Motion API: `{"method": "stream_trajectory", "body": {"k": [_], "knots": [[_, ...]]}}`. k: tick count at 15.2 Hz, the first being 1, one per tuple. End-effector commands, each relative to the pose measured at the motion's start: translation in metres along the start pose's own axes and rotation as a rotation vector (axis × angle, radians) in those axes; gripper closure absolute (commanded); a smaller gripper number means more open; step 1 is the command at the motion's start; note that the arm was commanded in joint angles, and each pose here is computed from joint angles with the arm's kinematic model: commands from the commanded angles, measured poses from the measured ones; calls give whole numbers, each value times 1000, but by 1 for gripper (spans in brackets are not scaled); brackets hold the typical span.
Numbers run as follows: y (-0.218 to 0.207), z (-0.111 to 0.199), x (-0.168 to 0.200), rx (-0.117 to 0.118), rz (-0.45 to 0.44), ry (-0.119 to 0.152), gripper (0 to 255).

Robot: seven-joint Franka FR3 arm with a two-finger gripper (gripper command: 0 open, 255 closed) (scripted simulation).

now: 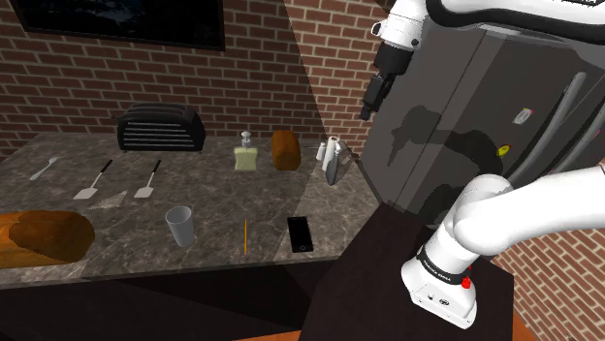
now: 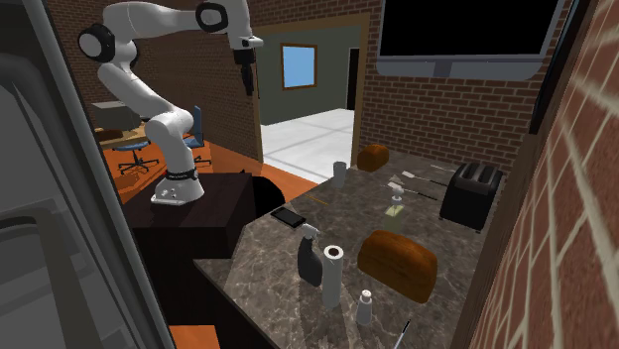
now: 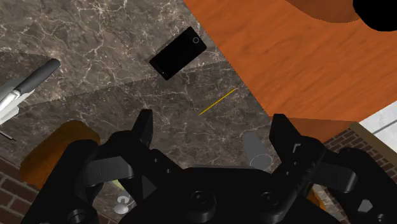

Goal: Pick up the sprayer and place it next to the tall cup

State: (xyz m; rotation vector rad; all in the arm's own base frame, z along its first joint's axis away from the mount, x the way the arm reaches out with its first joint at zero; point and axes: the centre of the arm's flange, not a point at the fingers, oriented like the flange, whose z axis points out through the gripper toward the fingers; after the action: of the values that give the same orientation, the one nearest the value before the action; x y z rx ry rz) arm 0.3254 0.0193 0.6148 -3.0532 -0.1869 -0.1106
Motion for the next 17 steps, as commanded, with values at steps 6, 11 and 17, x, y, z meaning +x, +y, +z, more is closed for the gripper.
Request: {"method": "stream_trajectory", "body": {"k": [6, 11, 17], "knots": [[38, 40, 34, -14, 86, -1, 0], [79, 80, 64, -28, 172, -3, 0], [133, 127, 96, -45, 276, -5, 0]]}}
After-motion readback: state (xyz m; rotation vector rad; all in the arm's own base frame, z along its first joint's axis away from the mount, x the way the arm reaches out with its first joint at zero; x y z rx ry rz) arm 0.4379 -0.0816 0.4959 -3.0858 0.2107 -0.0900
